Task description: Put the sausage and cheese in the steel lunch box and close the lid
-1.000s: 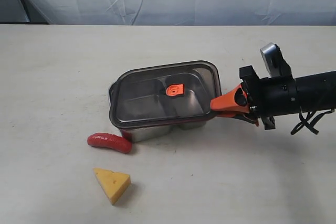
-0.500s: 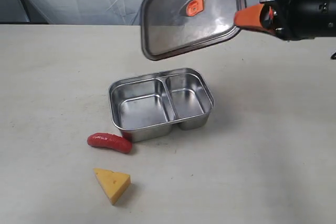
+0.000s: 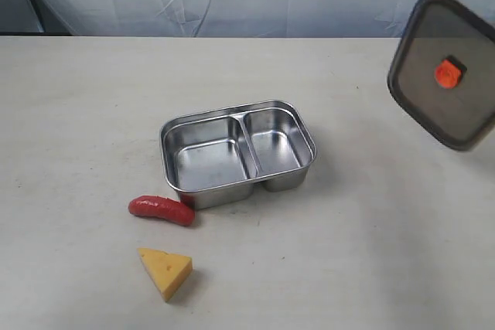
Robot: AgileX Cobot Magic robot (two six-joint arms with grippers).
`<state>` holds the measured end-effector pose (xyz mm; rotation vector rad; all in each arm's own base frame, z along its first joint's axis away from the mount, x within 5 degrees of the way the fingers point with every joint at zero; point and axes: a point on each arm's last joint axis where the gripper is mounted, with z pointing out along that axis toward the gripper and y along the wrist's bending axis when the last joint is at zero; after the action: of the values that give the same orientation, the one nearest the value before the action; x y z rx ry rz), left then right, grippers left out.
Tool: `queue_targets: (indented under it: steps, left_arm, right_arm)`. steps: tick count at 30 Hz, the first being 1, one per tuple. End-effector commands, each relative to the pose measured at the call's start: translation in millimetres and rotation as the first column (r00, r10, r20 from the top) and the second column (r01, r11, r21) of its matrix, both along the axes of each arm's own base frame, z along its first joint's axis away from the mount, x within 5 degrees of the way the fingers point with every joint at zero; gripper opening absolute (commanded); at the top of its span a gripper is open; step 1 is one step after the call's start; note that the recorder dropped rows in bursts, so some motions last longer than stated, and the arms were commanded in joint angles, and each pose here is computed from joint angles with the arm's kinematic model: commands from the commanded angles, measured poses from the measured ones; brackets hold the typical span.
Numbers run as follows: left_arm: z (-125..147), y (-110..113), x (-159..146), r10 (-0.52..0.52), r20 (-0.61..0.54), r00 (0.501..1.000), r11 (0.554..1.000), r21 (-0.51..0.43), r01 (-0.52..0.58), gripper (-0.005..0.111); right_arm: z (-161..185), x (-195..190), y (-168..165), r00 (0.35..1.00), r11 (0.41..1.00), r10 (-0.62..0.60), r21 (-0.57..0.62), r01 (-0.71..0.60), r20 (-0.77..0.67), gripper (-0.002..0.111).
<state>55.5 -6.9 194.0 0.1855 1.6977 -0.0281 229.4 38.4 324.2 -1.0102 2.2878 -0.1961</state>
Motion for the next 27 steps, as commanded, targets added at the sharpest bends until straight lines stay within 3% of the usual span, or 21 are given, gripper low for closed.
queue_targets:
  steps: [1, 10, 27]
  left_arm:
    - [0.4, -0.5, -0.2, -0.009, 0.018, 1.000, 1.000, -0.003, 0.009, 0.000]
    - [0.4, -0.5, -0.2, -0.009, 0.018, 1.000, 1.000, -0.003, 0.009, 0.000]
    - [0.4, -0.5, -0.2, -0.009, 0.018, 1.000, 1.000, -0.003, 0.009, 0.000]
  right_arm:
    - [6.8, -17.0, 11.3, 0.997, 0.992, 0.082, -0.096, -0.083, -0.010, -0.001]
    - [-22.4, -55.0, 46.5, 0.961, 0.942, 0.227, -0.213, -0.258, -0.159, -0.001]
    - [-90.8, -128.1, 101.4, 0.832, 0.885, 0.432, -0.018, -0.466, -0.348, -0.001]
